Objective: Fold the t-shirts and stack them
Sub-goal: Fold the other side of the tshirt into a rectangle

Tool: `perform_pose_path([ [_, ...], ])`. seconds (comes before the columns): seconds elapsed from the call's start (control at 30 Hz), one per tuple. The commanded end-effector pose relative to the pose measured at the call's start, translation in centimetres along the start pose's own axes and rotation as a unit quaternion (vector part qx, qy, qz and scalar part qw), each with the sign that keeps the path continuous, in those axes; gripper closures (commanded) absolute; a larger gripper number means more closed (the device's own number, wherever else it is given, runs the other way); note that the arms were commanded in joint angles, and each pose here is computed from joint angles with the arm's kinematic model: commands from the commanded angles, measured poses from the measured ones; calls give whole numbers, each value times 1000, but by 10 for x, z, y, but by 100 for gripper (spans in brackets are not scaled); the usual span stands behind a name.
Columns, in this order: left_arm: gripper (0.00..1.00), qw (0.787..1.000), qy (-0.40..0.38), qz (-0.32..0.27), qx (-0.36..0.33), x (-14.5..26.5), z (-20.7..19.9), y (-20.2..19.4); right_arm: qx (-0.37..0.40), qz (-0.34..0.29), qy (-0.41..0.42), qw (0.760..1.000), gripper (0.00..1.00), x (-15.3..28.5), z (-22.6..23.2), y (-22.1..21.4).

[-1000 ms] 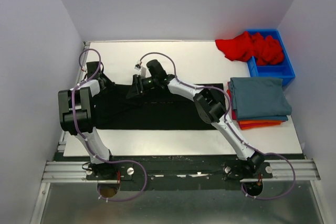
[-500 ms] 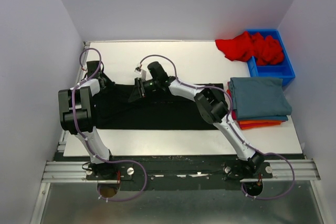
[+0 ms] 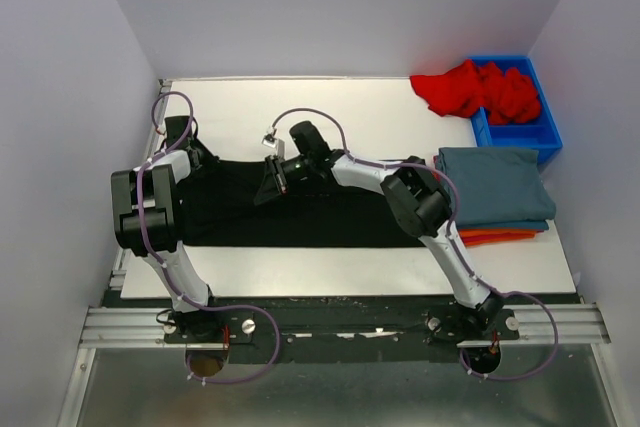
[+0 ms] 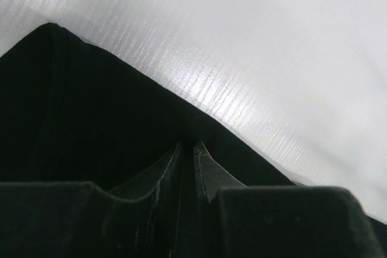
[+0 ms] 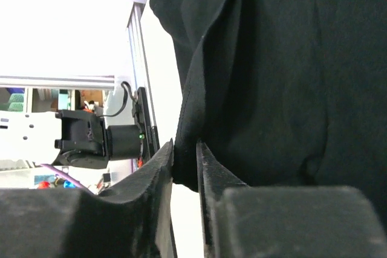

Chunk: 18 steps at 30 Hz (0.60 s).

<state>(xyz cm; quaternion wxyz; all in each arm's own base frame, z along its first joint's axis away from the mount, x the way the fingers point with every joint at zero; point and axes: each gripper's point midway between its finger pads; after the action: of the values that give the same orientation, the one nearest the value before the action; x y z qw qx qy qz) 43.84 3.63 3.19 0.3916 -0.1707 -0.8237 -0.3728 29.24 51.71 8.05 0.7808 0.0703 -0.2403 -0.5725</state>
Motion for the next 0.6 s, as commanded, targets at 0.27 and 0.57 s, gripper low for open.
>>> perform_pose_path([
  [0.27, 75, 1000, 16, 3, -11, 1, 7, 0, 3, 50, -18, 999, 36, 28, 9, -60],
  [0.57, 74, 1000, 11, -13, -9, 10, 2, 8, 47, 9, -49, 998, 31, 33, 25, -26],
])
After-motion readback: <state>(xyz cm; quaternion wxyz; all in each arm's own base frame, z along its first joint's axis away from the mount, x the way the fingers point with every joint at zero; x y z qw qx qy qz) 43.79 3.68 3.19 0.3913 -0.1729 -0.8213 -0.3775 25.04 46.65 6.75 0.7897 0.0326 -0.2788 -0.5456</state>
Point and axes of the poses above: each gripper's point midway between its finger pads, its own x axis back along the fingers, its own z axis along the line the jaws close on, y = z × x, and after that the axes turned 1 degree about -x, right-handed
